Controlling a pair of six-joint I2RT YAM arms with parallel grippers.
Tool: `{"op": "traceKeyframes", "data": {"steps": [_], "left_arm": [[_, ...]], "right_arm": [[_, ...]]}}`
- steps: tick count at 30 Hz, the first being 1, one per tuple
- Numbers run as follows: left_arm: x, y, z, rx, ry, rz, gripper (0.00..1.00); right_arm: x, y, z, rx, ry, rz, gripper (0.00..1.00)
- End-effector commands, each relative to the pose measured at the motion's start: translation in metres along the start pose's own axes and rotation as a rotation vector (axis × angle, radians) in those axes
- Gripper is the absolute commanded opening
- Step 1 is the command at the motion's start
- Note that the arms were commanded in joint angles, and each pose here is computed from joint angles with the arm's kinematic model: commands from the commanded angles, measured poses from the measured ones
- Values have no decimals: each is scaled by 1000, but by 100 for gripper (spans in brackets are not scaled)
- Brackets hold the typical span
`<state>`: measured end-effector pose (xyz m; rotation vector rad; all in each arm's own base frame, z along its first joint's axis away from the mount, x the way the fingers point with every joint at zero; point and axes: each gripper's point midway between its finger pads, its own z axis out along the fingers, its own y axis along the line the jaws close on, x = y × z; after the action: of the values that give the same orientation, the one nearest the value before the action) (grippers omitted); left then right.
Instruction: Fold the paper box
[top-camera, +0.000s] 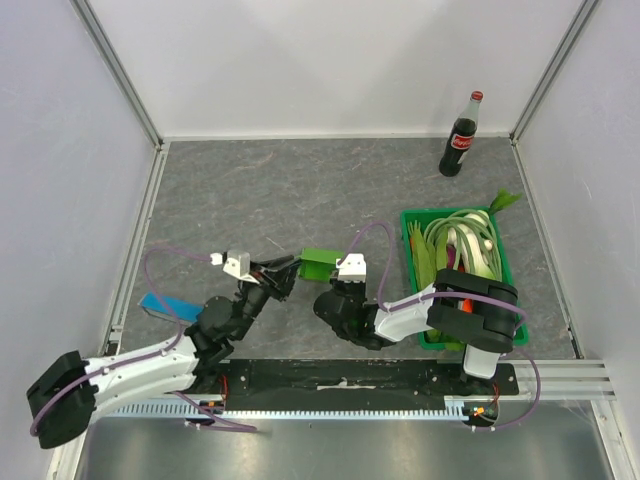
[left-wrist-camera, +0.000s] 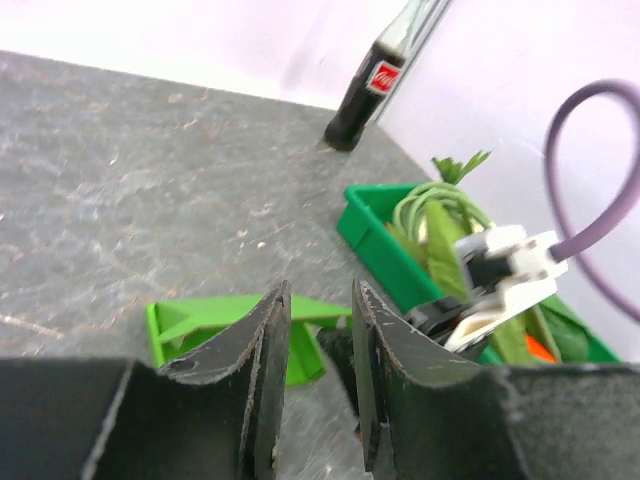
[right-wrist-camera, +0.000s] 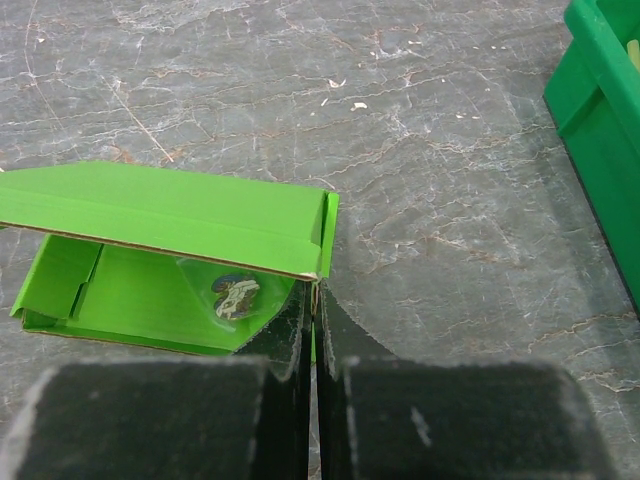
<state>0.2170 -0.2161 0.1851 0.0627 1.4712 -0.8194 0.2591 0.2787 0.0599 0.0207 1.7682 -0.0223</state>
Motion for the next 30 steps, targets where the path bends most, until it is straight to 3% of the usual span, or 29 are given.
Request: {"op": "traceKeyframes", "data": {"steps": [1, 2, 4, 5, 6, 10, 14, 23, 30], "left_arm": [[-21, -12, 17, -13, 62, -22, 38], [-14, 3, 28, -74, 113, -15, 36], [-15, -9, 50, -37, 194, -61, 35], [7, -1, 59, -51, 274, -64, 34], [0, -7, 72, -33, 262, -79, 34], [34, -9, 101, 9, 383, -97, 33], [72, 5, 96, -19, 465, -126, 30], [124, 36, 71, -90, 519, -166, 28], [138, 45, 62, -112, 535, -168, 26]], "right_arm": [[-1, -1, 0, 12, -17, 26, 0], [-2, -1, 0, 12, -17, 26, 0], [-3, 0, 0, 13, -20, 27, 0], [-4, -1, 0, 14, -22, 25, 0], [-5, -1, 0, 15, -23, 25, 0], [-6, -2, 0, 19, -27, 22, 0], [-8, -3, -1, 21, -28, 22, 0], [-7, -5, -1, 26, -23, 23, 1], [-13, -5, -8, -14, 25, -22, 29]]}}
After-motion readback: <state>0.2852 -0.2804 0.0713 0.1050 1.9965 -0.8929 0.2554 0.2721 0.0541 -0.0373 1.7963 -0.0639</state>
